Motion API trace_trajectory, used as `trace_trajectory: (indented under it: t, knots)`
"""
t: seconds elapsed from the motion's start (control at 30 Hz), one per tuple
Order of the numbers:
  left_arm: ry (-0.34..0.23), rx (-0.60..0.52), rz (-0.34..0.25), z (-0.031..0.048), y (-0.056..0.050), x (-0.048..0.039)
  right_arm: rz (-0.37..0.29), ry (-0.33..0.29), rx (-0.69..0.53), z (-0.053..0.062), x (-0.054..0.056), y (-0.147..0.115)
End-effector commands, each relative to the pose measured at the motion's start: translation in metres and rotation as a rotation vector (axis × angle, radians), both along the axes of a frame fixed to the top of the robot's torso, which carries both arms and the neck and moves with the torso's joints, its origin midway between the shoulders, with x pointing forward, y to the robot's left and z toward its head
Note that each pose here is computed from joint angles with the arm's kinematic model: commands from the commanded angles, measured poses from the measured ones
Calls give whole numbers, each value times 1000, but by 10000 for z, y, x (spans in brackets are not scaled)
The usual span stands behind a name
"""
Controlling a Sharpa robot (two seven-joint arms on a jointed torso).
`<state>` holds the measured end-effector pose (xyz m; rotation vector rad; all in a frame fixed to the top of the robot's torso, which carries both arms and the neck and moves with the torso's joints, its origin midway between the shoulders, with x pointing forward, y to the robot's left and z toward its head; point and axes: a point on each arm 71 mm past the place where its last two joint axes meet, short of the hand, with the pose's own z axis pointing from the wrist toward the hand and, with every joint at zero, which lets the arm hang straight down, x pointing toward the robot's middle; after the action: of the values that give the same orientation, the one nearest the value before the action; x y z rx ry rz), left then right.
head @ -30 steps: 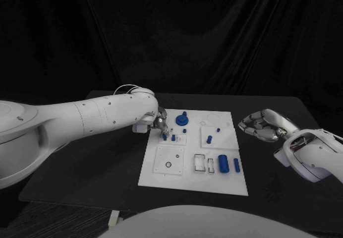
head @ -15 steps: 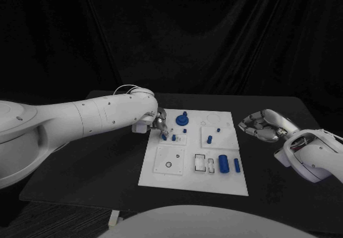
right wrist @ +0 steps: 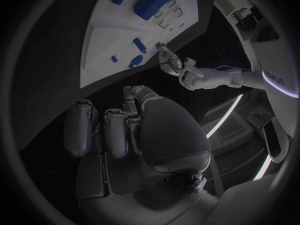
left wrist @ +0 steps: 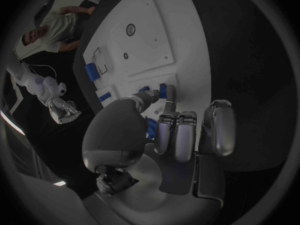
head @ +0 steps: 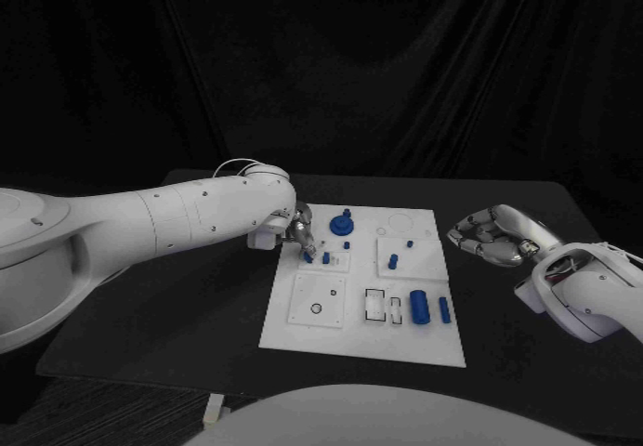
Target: Assemble the parts on the task board
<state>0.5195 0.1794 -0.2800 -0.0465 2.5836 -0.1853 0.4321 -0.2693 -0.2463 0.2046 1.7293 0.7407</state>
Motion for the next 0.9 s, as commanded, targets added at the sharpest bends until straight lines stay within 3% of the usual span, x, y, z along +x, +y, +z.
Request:
trace_trajectory:
  t: [0.03, 0.9]
  knots:
    - [14, 0, -7, -23, -17, -15, -9, 5, -3, -8, -7, -6]
    - [28, 17, -5, -48, -3, -27, -7, 5, -3, -9, -7, -2]
